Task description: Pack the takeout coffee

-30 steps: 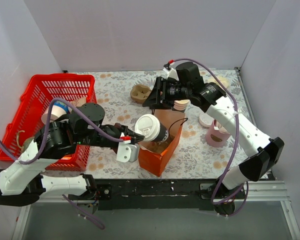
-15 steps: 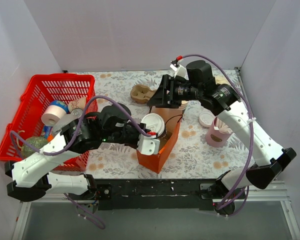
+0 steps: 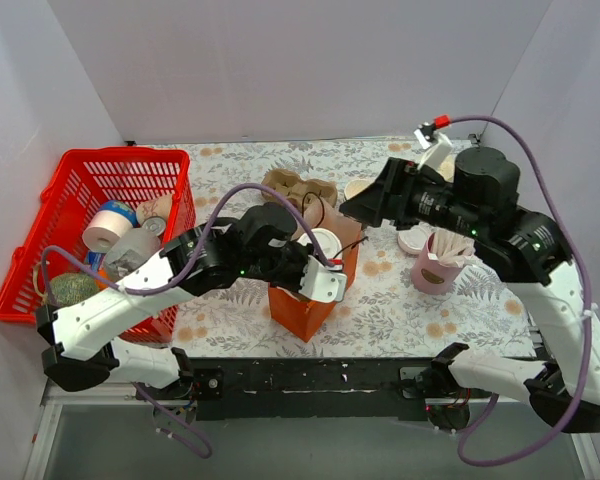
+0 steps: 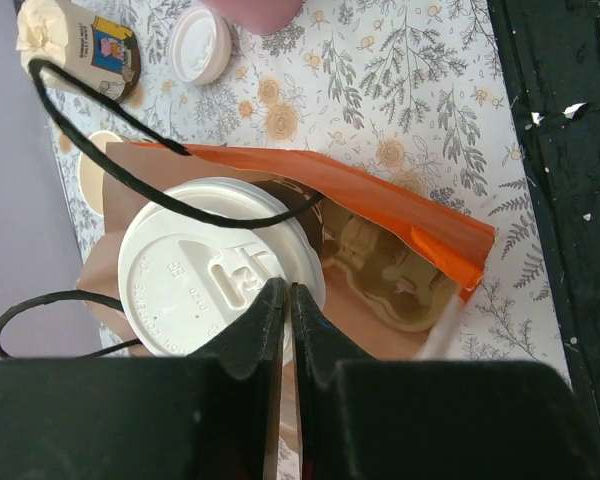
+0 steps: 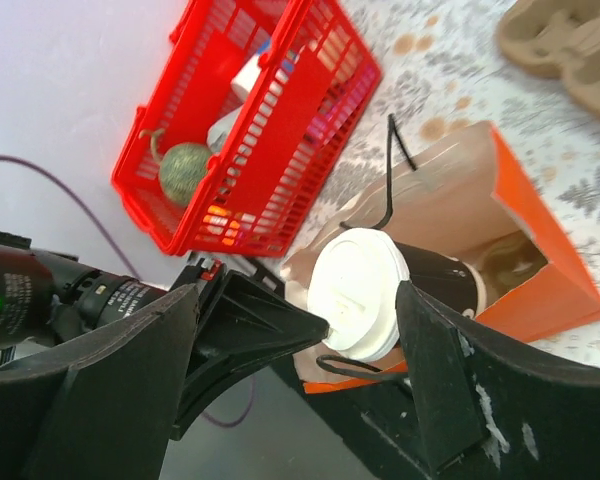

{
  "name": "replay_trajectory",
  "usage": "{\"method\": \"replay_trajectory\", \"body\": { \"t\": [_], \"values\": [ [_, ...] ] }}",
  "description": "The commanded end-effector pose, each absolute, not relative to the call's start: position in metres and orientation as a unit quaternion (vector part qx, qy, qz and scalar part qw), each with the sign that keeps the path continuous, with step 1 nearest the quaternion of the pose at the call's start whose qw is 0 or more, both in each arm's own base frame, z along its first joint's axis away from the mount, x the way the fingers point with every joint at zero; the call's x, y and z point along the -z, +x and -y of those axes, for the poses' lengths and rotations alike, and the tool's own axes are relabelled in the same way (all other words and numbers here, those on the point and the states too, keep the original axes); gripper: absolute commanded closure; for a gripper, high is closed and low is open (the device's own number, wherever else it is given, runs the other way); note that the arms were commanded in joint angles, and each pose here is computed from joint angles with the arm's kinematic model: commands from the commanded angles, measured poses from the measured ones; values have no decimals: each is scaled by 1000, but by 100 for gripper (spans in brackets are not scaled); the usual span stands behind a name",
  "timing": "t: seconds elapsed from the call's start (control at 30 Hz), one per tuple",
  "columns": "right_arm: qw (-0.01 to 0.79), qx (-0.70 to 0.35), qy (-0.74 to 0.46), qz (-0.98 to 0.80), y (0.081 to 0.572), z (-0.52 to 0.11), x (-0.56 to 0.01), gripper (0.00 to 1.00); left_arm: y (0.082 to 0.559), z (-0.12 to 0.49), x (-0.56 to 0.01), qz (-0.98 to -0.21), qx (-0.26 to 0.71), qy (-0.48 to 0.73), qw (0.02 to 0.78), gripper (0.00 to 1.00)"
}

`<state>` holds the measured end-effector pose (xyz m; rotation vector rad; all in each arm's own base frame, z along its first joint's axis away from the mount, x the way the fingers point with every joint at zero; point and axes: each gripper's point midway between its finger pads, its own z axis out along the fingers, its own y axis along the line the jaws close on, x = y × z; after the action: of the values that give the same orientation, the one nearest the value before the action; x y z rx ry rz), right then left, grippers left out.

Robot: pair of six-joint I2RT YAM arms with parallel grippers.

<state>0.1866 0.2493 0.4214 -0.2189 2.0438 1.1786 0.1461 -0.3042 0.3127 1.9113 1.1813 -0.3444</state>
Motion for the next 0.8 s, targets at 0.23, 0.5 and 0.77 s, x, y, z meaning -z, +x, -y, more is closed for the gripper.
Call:
{"method": "replay_trajectory", "body": {
  "t": [0.23, 0.5, 0.77],
  "values": [
    [441, -386, -28, -810, 188, -200, -406, 9, 156, 324, -313, -469, 129, 770, 412, 100],
    [462, -375, -9, -803, 183, -183, -411, 9, 142, 329, -302, -451, 160, 793, 377, 100],
    [444, -388, -41, -807, 184, -199, -406, 7, 127, 324, -301, -430, 185, 809, 356, 100]
  ]
}}
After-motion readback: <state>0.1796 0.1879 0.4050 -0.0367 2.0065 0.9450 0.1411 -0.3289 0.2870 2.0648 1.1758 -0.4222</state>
